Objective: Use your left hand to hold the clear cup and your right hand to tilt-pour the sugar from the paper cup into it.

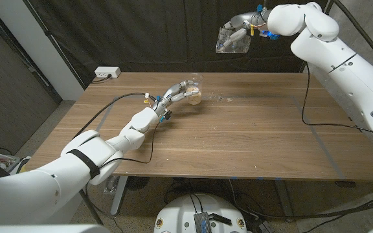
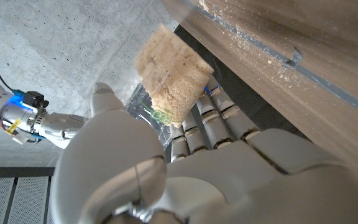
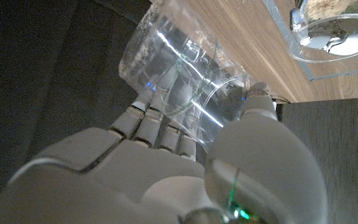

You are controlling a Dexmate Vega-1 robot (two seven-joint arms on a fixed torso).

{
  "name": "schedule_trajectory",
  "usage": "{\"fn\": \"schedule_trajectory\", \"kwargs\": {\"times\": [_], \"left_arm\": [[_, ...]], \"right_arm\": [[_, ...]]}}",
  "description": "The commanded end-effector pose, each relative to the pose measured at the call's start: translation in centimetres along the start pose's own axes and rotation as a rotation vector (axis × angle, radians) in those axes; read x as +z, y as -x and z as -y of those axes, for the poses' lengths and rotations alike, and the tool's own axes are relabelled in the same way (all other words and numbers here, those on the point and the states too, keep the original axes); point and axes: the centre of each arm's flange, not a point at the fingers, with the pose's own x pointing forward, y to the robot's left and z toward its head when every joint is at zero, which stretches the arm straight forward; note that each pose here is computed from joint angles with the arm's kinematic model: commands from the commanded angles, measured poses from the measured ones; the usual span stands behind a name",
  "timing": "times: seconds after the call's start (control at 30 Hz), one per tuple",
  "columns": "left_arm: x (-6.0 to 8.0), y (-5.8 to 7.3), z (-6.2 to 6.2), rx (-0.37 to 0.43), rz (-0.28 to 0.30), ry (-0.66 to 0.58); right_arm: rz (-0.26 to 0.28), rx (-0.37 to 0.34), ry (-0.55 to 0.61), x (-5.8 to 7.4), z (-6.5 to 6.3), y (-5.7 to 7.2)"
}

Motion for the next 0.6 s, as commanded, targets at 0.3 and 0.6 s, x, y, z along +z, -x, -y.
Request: {"fn": "schedule_trajectory", "kwargs": {"times": [0.3,0.6], "left_arm": [[1.0,1.3,-0.8,0.066,0.087,0.012],[1.5,1.9,-1.4,0.087,0.116,0.007]], "right_arm": [[-0.072,-0.155,-0.331,-4.3,-3.1,2.3],[-0.052,-0.24,-0.444,-5.1,-5.9,3.2]]}}
